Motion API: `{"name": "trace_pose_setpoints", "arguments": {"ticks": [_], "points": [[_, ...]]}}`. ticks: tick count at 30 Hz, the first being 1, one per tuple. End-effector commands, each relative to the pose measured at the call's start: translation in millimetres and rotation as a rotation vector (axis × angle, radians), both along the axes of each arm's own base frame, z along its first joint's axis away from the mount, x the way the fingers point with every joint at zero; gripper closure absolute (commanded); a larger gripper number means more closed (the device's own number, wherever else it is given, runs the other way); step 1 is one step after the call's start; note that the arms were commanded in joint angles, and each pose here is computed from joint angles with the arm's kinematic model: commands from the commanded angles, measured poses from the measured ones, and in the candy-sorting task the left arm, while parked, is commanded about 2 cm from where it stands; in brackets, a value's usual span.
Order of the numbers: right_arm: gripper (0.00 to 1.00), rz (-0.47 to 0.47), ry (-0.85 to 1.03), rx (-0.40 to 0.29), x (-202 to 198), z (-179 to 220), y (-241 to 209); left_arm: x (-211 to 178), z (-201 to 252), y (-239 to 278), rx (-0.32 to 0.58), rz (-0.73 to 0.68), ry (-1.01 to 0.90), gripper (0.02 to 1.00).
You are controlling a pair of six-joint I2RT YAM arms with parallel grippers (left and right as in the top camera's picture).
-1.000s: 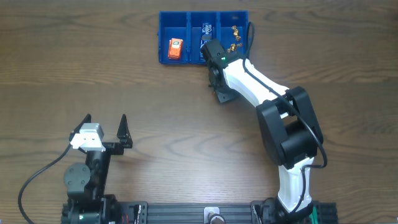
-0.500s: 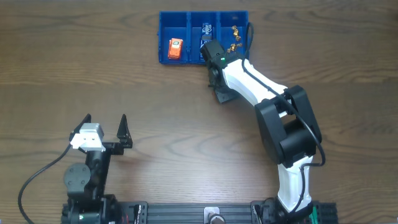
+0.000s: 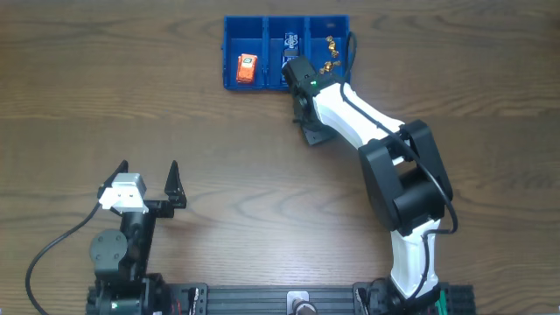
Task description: Sort Candies Into Trays
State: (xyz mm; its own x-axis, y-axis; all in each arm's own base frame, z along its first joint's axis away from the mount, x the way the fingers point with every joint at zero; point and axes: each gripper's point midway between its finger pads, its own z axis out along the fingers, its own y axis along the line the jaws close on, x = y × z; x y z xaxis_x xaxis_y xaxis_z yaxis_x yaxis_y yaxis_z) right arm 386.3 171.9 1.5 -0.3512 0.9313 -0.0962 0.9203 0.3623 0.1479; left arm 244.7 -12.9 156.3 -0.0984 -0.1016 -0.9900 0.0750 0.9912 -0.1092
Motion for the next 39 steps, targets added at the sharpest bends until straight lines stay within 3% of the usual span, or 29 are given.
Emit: {"name": "trace_pose_setpoints", "arguments": {"ticks": [1, 5, 9, 13, 16, 19, 25, 32, 37, 39], "points": [[0.965, 0.168, -0.098, -0.09, 7.6, 43.0, -10.5, -1.6, -16.6, -5.7, -0.017, -0.032, 0.055, 0.02], [0.963, 0.273, -0.242, -0.221, 18.1, 103.9, -31.7, -1.6, -16.5, -5.7, -0.017, -0.032, 0.054, 0.02], [0.965, 0.397, -0.426, -0.425, 44.1, 165.7, -55.6, -1.6, -16.6, -5.7, -0.017, -0.032, 0.055, 0.02], [0.965, 0.683, -0.578, -0.591, 89.7, 198.2, -46.1, -1.6, -16.5, -5.7, -0.017, -0.032, 0.054, 0.02], [0.965, 0.741, -0.645, -0.679, 109.8, 212.4, -45.6, -1.6, -16.6, -5.7, -0.017, -0.032, 0.055, 0.02], [0.965, 0.716, -0.65, -0.693, 120.5, 209.7, -57.8, -1.6, -16.6, -5.7, -0.017, -0.032, 0.055, 0.023], [0.965, 0.766, -0.563, -0.703, 129.7, 168.7, -62.9, -1.6, -16.5, -5.7, -0.017, -0.032, 0.054, 0.02], [0.965, 0.852, -0.495, -0.624, 134.0, 113.0, -47.2, -1.6, -16.5, -5.7, -0.017, -0.032, 0.054, 0.02], [0.961, 0.855, -0.492, -0.621, 135.2, 108.1, -46.2, -1.6, -16.6, -5.7, -0.017, -0.032, 0.055, 0.02], [0.901, 0.854, -0.494, -0.621, 135.5, 108.4, -46.0, -1.6, -16.5, -5.7, -0.017, -0.032, 0.054, 0.023]]}}
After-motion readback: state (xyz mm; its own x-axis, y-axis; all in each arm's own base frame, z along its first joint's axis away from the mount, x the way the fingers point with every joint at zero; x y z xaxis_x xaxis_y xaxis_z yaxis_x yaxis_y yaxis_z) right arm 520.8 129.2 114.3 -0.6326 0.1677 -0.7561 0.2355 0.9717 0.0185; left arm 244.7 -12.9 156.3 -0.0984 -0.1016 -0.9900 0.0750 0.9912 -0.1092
